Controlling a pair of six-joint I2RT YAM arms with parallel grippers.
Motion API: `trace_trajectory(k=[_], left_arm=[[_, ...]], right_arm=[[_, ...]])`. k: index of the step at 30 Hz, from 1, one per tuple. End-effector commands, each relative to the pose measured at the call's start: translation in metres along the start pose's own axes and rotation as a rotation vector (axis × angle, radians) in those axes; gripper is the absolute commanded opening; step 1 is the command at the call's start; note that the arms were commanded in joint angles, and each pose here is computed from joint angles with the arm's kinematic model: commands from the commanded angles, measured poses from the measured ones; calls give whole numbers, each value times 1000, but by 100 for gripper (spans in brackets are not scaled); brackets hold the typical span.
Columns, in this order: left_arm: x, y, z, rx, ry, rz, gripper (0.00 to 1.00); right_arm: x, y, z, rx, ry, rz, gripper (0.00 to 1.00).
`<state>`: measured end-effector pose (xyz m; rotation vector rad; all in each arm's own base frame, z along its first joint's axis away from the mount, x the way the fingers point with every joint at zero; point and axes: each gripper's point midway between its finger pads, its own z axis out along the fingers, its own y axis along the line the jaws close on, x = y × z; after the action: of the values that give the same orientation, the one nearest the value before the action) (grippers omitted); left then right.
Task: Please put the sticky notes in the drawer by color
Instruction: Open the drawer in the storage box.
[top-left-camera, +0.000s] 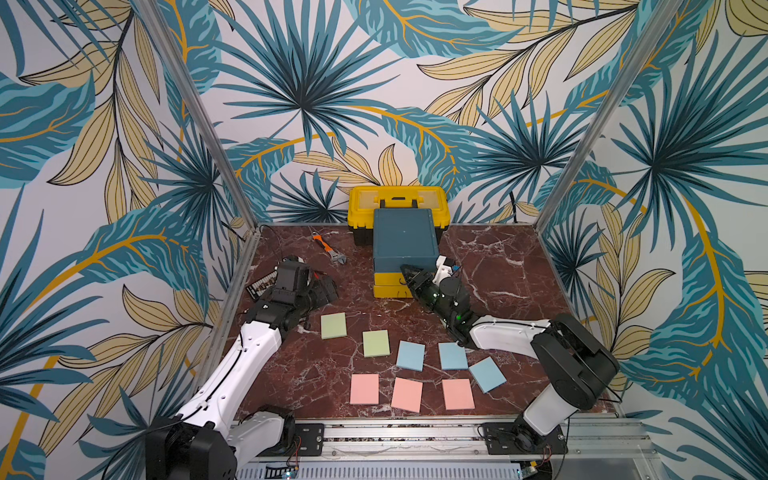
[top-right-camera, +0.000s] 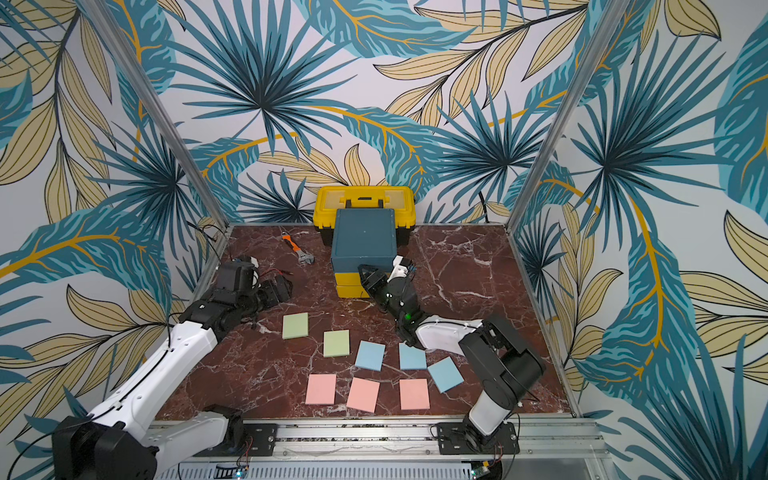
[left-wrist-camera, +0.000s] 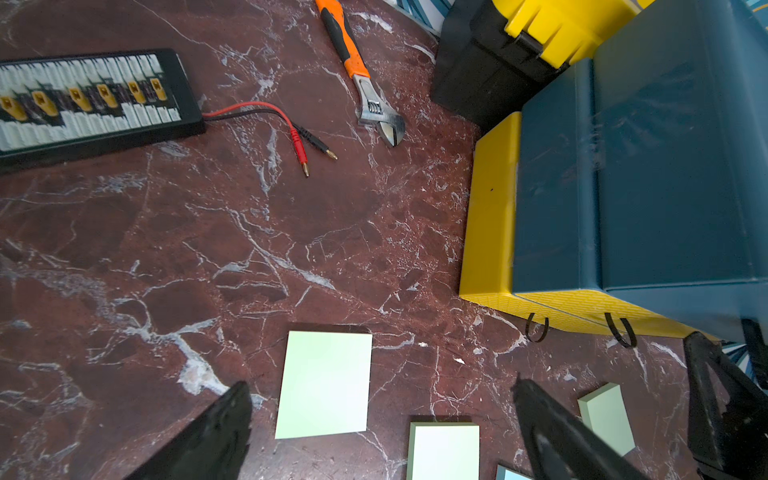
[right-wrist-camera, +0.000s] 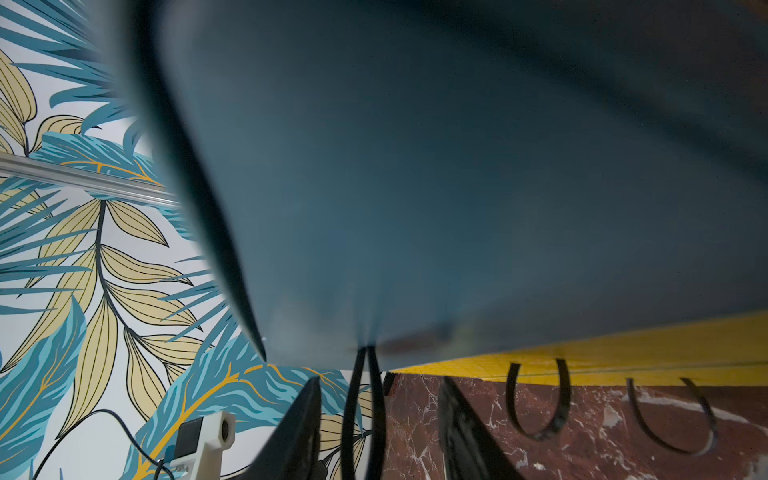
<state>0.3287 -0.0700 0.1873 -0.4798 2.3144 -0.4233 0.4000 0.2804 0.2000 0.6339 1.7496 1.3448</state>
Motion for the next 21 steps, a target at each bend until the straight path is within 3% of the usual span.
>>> trace_trajectory(k=[1, 13, 21], left_arm=[[0, 2, -2, -3, -16, 14, 100], [3, 2, 0, 0, -9, 16, 100], [3, 2, -4, 3, -19, 19, 98]], right_arm=[[-4, 10, 4, -35, -14, 1, 47], [-5, 16, 14, -60, -9, 7, 46], [-6, 16, 16, -58, -11, 3, 34]])
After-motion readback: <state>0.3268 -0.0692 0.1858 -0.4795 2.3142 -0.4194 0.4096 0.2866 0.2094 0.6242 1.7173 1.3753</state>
